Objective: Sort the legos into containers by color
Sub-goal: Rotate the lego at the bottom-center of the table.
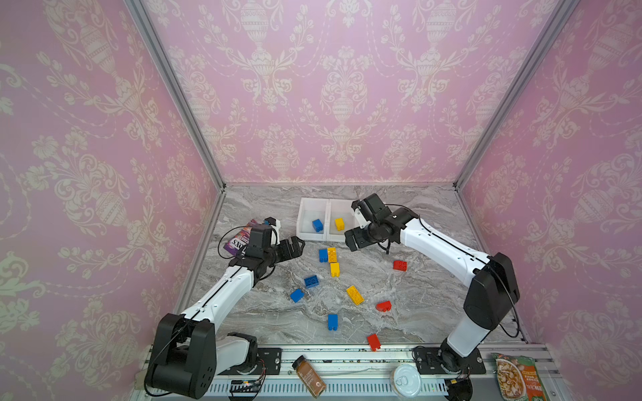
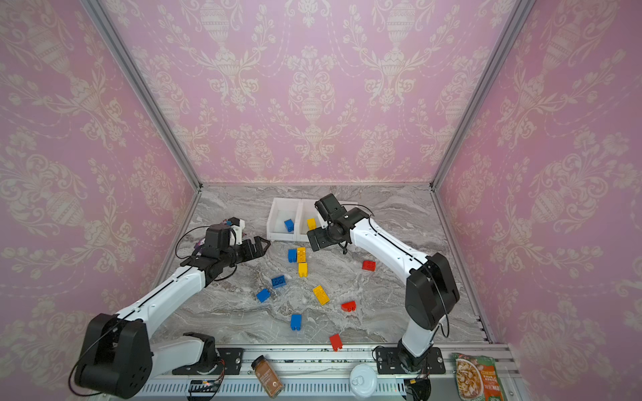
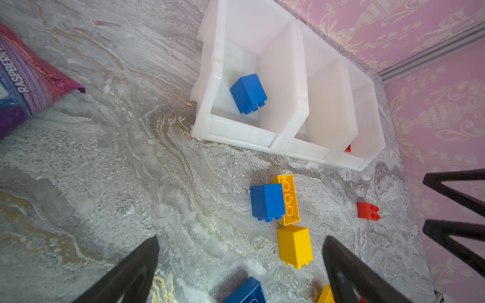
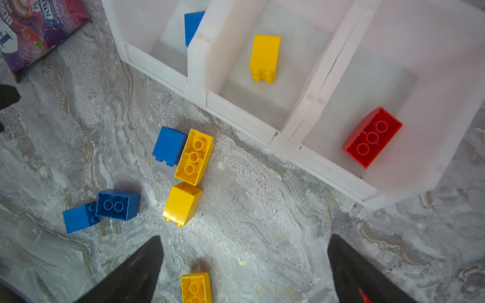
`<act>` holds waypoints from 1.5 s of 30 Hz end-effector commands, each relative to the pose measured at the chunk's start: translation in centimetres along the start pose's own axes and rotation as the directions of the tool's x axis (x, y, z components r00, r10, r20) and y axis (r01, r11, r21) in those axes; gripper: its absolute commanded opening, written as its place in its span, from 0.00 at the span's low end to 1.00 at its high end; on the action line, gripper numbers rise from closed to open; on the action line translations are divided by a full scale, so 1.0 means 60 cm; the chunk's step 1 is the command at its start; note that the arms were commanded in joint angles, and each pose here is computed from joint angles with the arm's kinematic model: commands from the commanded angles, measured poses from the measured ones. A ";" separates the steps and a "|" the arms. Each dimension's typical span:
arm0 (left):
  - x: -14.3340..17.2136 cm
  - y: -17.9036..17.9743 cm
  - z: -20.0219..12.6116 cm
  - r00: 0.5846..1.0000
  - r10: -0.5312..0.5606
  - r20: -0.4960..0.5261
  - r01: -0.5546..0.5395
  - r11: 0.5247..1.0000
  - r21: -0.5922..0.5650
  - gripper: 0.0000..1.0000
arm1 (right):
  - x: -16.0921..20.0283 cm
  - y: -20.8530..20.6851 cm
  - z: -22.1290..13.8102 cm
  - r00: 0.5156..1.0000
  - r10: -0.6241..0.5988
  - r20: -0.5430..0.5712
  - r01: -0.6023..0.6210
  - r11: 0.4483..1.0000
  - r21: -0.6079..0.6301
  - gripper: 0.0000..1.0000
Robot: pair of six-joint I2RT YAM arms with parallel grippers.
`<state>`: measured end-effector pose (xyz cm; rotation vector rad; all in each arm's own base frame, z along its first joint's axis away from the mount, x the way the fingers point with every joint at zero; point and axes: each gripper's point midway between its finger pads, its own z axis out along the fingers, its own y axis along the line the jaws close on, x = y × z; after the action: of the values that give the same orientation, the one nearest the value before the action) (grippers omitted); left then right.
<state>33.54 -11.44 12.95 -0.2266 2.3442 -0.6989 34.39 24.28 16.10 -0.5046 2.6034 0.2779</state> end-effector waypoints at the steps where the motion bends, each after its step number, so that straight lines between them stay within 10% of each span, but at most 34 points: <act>1: 0.003 0.006 0.002 1.000 -0.007 -0.004 0.007 1.000 0.000 0.99 | 0.041 0.009 -0.023 0.998 0.054 -0.024 -0.055 0.998 -0.033 1.00; 12: 0.008 0.010 0.001 1.000 -0.006 -0.003 0.006 1.000 -0.006 0.99 | 0.221 -0.007 -0.024 0.941 0.278 -0.193 -0.270 0.960 0.068 0.99; 21: 0.005 0.008 -0.002 1.000 -0.001 0.005 0.001 1.000 -0.004 0.99 | 0.331 -0.024 -0.024 0.933 0.205 -0.297 -0.137 0.963 0.234 1.00; 30: 0.007 0.009 -0.005 1.000 -0.001 0.005 0.001 1.000 -0.006 0.99 | 0.365 -0.024 -0.005 0.923 0.199 -0.328 -0.110 0.957 0.270 1.00; 45: 0.006 0.012 -0.011 1.000 0.007 0.009 -0.007 1.000 -0.023 0.99 | 0.406 0.042 0.019 0.777 0.543 -0.320 -0.504 0.840 0.202 0.98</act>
<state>33.20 -11.37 12.87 -0.2252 2.3389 -0.6994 14.46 19.07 3.78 0.1249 3.0638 0.1858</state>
